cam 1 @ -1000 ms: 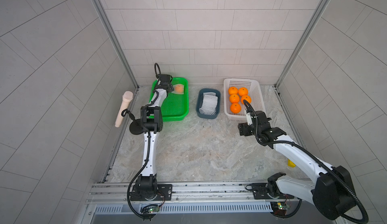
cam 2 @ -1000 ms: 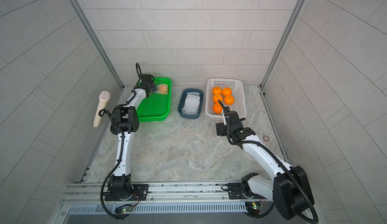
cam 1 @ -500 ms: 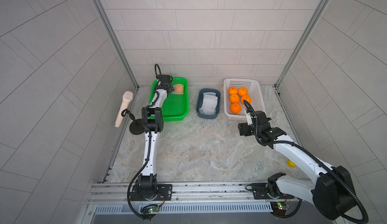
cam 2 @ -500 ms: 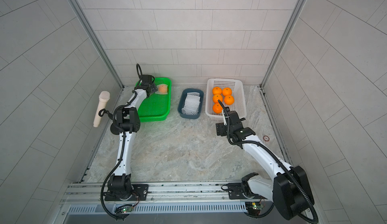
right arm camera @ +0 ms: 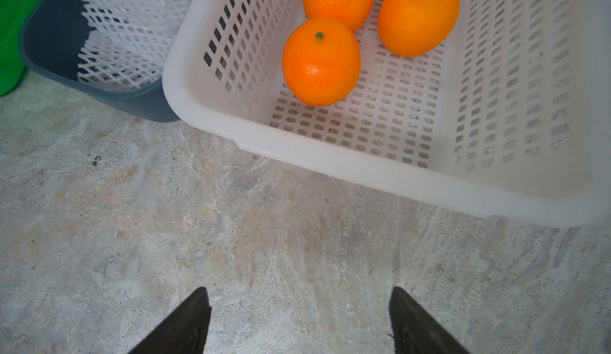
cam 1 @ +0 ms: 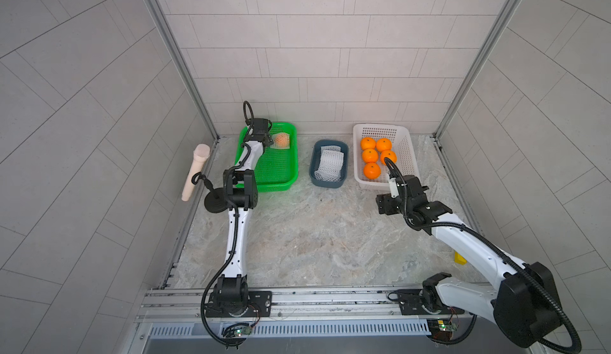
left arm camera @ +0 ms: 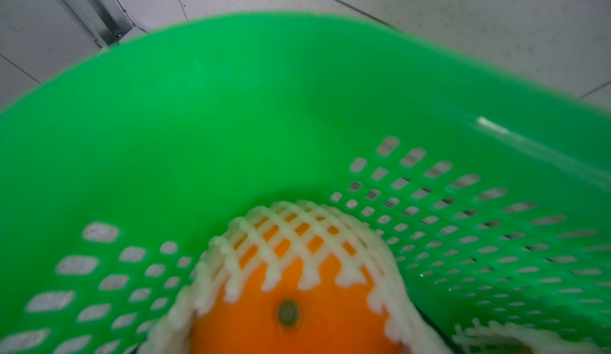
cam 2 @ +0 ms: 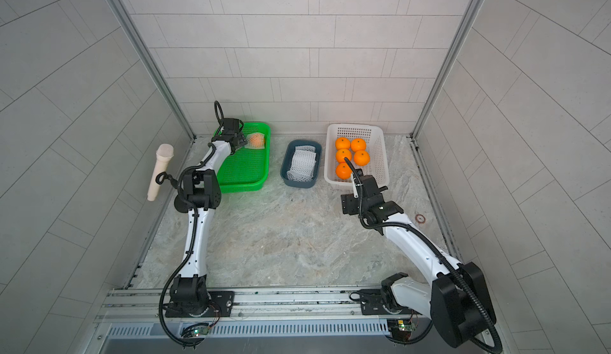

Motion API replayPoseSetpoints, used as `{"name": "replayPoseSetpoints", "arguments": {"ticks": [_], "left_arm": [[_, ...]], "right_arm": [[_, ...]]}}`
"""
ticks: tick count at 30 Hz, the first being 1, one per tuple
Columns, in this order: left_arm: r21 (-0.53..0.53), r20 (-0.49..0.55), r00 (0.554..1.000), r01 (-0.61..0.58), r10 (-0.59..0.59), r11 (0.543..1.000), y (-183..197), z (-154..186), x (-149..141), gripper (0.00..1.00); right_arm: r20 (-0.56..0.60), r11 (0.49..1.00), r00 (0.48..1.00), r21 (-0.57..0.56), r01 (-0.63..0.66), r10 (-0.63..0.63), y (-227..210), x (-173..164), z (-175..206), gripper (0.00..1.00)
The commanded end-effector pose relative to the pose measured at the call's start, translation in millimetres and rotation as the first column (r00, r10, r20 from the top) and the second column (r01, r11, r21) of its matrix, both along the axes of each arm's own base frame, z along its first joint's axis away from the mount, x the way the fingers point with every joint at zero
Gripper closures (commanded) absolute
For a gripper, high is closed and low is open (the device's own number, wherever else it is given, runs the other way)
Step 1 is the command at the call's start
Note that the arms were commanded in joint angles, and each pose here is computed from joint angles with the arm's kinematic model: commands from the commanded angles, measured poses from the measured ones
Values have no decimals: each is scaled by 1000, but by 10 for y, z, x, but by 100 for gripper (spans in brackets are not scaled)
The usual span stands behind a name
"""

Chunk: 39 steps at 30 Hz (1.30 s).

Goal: Remove foam nets from oranges
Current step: Pick up the orange from the basket.

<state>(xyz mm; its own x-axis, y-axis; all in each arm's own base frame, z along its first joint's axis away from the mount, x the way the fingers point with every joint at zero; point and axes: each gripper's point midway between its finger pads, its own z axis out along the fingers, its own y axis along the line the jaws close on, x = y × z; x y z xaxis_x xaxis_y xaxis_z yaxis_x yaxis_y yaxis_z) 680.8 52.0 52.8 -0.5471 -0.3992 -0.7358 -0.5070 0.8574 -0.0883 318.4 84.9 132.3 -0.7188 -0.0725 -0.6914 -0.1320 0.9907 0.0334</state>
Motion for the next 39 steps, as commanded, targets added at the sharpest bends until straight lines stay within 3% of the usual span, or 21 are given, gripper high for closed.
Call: {"name": "replayPoseSetpoints", "arguments": {"ticks": [1, 12, 39], "left_arm": [[-2, -15, 1000, -20, 20, 1000, 52, -44, -21, 24], [-25, 5, 1000, 14, -14, 1000, -21, 140, -71, 27], [-9, 32, 998, 55, -55, 998, -140, 869, -597, 29]], "right_arm": [[32, 1000, 999, -9, 10, -10, -44, 20, 81, 14], [50, 1000, 999, 1, 13, -13, -57, -2, 131, 14], [122, 998, 992, 65, -1, -7, -36, -117, 341, 14]]}}
